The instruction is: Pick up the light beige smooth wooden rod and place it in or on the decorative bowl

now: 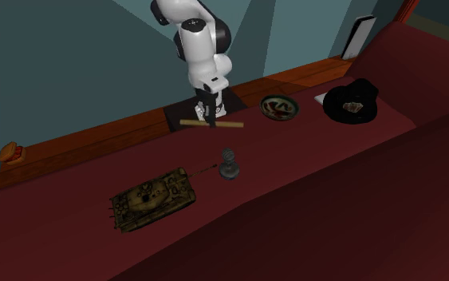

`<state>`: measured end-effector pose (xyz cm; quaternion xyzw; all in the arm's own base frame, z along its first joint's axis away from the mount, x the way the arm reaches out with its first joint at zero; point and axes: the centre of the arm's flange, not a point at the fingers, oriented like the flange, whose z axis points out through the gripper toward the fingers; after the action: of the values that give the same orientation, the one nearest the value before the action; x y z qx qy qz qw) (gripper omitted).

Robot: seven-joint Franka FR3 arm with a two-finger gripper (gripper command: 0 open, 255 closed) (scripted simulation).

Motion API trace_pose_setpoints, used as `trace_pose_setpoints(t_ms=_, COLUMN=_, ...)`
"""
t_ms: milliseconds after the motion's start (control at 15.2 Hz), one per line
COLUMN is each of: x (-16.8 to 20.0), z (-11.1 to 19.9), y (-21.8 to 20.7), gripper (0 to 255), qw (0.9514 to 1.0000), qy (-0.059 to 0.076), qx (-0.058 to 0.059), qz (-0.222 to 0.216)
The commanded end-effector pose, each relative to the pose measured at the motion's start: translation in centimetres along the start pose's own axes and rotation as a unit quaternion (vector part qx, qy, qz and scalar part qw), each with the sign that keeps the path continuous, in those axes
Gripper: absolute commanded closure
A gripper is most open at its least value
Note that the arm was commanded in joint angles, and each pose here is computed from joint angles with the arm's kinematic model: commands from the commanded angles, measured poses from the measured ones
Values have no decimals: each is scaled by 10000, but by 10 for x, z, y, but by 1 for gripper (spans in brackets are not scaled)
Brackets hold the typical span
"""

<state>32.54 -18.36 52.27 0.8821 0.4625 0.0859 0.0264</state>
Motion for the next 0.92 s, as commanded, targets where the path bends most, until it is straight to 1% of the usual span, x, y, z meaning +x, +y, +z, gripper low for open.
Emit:
trace_pose_setpoints(t_ms=0, x=0, z=-10, y=2, gripper=255, qw=10000, qy=0, qx=2, qz=0)
trace_pose_setpoints(t_ms=132, x=1, z=-19, y=3, gripper=255, qw=10000, qy=0, qx=2, qz=0)
trace_pose_setpoints(t_ms=858, x=122, z=-16, y=-77, gripper=255, qw=10000, qy=0, qx=2, qz=0)
